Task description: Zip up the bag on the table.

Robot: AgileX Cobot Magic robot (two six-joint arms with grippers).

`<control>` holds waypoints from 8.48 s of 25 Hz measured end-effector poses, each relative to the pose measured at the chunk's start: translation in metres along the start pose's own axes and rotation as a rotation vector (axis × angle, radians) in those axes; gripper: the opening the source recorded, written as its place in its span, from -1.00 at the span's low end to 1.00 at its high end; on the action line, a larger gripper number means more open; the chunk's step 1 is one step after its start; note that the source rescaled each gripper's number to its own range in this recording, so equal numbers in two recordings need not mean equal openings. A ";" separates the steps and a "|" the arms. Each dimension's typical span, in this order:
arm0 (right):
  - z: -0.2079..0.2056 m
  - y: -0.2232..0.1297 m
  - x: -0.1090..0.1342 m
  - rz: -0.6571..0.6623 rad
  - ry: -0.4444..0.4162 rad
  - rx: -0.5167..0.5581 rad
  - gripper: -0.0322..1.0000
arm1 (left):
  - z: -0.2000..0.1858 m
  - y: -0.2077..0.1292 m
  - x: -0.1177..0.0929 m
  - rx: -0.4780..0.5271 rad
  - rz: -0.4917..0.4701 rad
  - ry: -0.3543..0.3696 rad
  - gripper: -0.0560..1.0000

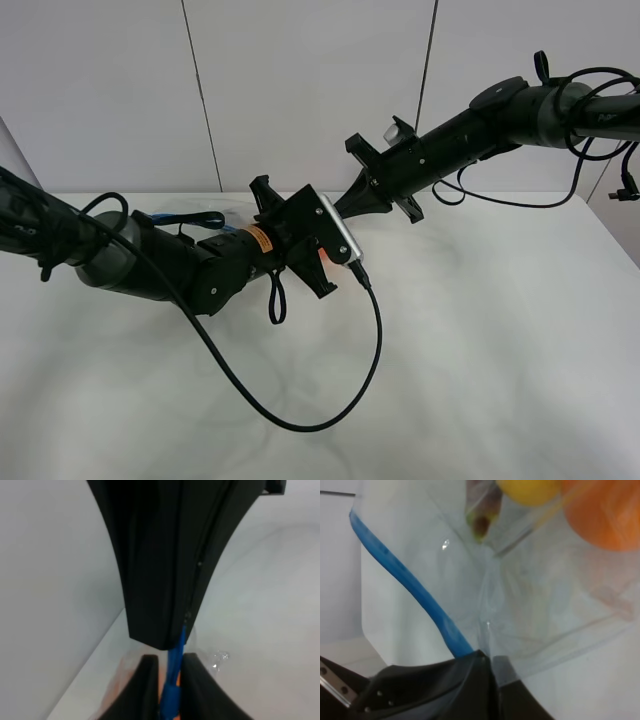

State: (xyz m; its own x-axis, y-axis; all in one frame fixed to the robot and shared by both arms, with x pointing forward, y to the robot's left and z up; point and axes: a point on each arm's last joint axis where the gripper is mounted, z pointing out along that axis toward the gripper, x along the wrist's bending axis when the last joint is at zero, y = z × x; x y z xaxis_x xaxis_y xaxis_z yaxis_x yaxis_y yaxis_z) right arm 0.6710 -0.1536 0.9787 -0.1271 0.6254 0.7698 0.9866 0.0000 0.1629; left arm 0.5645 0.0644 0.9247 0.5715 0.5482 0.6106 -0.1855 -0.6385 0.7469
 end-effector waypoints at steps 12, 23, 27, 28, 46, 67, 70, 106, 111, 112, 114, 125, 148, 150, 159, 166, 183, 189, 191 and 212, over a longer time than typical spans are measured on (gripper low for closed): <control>0.000 0.002 0.001 0.006 0.006 -0.018 -0.94 | 0.000 -0.006 0.008 0.010 0.073 0.014 -0.89; 0.000 0.005 0.002 0.020 0.017 -0.054 -0.94 | -0.001 -0.024 0.031 0.042 0.147 0.057 -0.89; 0.000 0.005 0.001 0.019 0.017 -0.053 -0.94 | -0.001 -0.030 0.037 0.059 0.189 0.071 -0.89; 0.000 0.005 0.001 0.019 0.017 -0.051 -0.94 | -0.001 -0.031 0.039 0.064 0.203 0.074 -0.89; 0.002 0.003 0.004 0.019 0.029 -0.037 -0.94 | -0.020 -0.090 0.107 0.226 0.272 0.235 -0.89; 0.003 0.000 0.005 0.010 0.024 -0.010 -0.94 | -0.050 -0.141 0.156 0.363 0.233 0.350 -0.89; 0.003 0.000 0.005 0.010 0.026 -0.010 -0.94 | -0.051 -0.142 0.157 0.365 0.235 0.350 -0.89; 0.001 -0.002 0.001 0.001 0.004 0.014 -0.94 | -0.104 -0.204 0.207 0.480 -0.525 0.651 1.00; 0.001 -0.002 0.001 0.001 0.004 0.014 -0.94 | -0.095 -0.196 0.225 0.575 -0.698 0.532 1.00; 0.001 -0.002 0.001 0.001 0.004 0.014 -0.94 | -0.093 -0.195 0.226 0.609 -0.731 0.492 1.00; 0.001 -0.002 0.001 0.001 0.004 0.014 -0.94 | -0.090 -0.189 0.233 0.651 -0.807 0.437 1.00; 0.001 -0.001 0.001 0.001 0.003 0.012 -0.94 | -0.097 -0.145 0.250 0.982 -1.116 0.069 1.00; 0.001 -0.002 0.001 0.001 0.004 0.015 -0.94 | -0.127 -0.084 0.222 1.208 -1.099 -0.119 1.00; 0.001 -0.002 0.001 0.001 0.005 0.016 -0.94 | -0.141 -0.080 0.213 1.226 -1.099 -0.123 1.00; 0.001 -0.002 0.001 0.001 0.004 0.018 -0.94 | -0.236 -0.049 0.146 1.256 -1.099 -0.136 1.00; 0.001 -0.002 0.001 0.001 0.005 0.019 -0.94 | -0.306 -0.037 0.082 1.148 -1.075 -0.058 1.00; 0.001 -0.003 -0.001 -0.008 -0.022 0.033 -0.47 | -0.397 0.004 0.029 0.536 -0.899 0.308 1.00; 0.000 -0.004 -0.004 -0.015 -0.066 0.051 0.75 | -0.420 0.010 0.012 0.371 -0.867 0.400 1.00; -0.003 -0.003 -0.004 -0.045 -0.098 0.059 0.85 | -0.419 0.010 0.012 0.370 -0.876 0.401 1.00; -0.122 0.037 -0.055 -0.098 -0.852 -0.051 0.90 | -0.419 0.009 0.012 0.373 -0.882 0.403 1.00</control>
State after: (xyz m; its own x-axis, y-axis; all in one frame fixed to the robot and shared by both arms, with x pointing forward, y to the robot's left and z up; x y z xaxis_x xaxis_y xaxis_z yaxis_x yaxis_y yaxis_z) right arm 0.7022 -0.2833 1.0184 -0.0717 0.9970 0.0277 0.9667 0.0626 0.2480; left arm 0.2345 0.2914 1.0487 0.0617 0.9979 -0.0193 0.4676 -0.0118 0.8839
